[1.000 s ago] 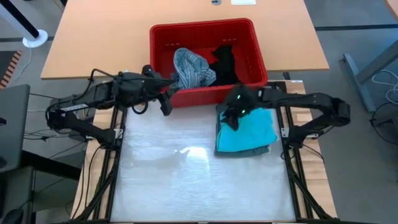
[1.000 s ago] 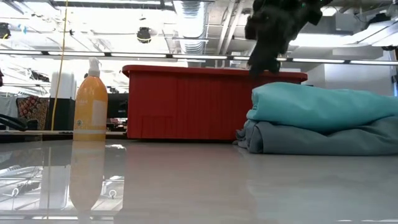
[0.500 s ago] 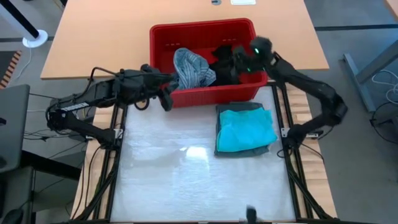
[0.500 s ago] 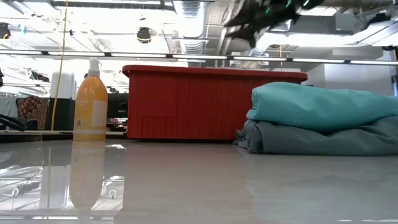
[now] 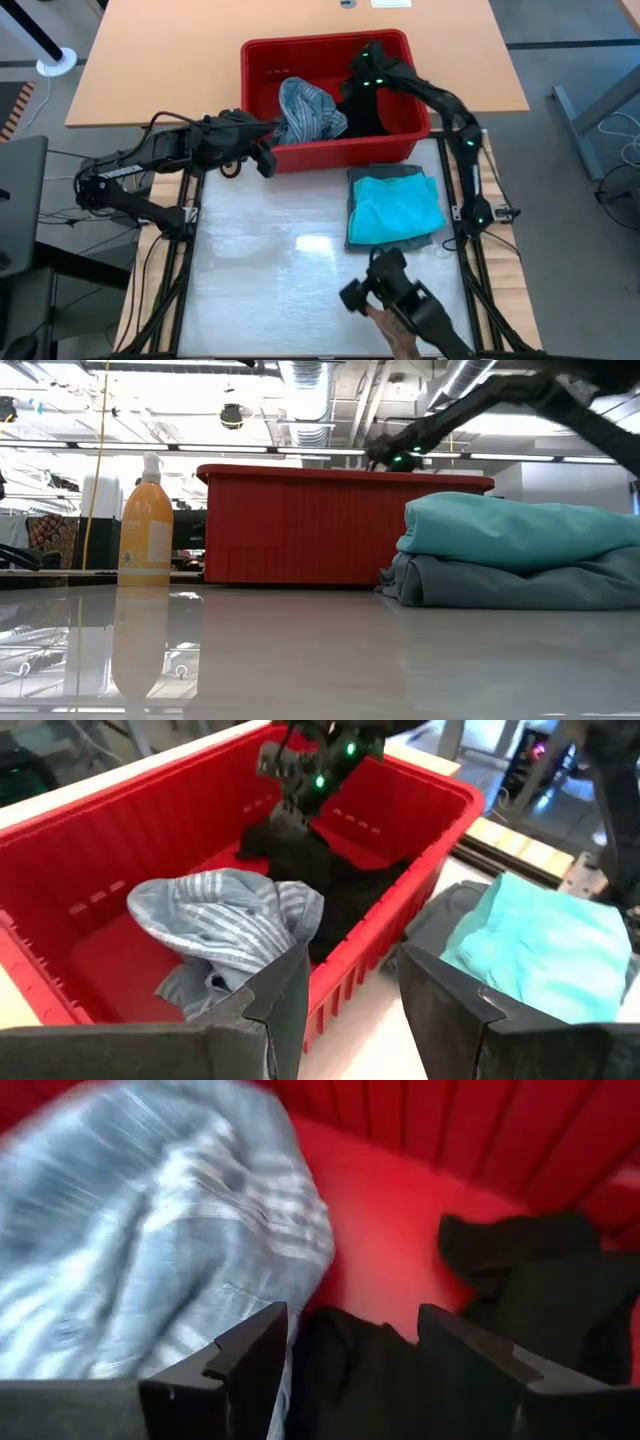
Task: Fold Laundry from Bin
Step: Remove the blue patterned polo shirt from the red bin
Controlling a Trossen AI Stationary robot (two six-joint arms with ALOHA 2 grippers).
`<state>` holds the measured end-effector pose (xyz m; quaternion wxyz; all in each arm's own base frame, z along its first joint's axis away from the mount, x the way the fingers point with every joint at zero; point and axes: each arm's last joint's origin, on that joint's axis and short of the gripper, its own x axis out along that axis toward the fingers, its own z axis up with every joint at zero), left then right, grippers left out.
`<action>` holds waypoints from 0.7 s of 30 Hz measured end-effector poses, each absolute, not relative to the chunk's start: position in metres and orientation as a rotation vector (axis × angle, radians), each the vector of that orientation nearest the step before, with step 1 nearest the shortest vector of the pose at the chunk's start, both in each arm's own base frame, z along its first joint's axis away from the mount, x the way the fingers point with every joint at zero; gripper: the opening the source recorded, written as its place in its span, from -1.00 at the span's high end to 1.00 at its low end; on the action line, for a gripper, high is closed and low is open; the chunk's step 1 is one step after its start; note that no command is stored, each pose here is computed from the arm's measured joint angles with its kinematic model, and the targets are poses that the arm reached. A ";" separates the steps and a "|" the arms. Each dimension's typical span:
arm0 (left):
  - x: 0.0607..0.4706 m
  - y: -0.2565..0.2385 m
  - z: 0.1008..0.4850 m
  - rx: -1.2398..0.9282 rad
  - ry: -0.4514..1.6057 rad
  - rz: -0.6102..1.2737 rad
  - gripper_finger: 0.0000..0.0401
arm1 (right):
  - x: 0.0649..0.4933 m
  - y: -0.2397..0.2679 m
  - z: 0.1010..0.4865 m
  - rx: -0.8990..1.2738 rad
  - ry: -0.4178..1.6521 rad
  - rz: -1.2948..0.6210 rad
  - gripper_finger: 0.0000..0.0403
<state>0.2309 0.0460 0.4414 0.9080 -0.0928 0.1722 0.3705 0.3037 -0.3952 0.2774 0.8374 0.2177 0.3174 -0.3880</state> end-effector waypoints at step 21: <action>0.229 0.048 0.442 -0.200 0.316 0.875 0.28 | 0.307 -0.416 0.238 0.455 0.944 -0.939 -0.27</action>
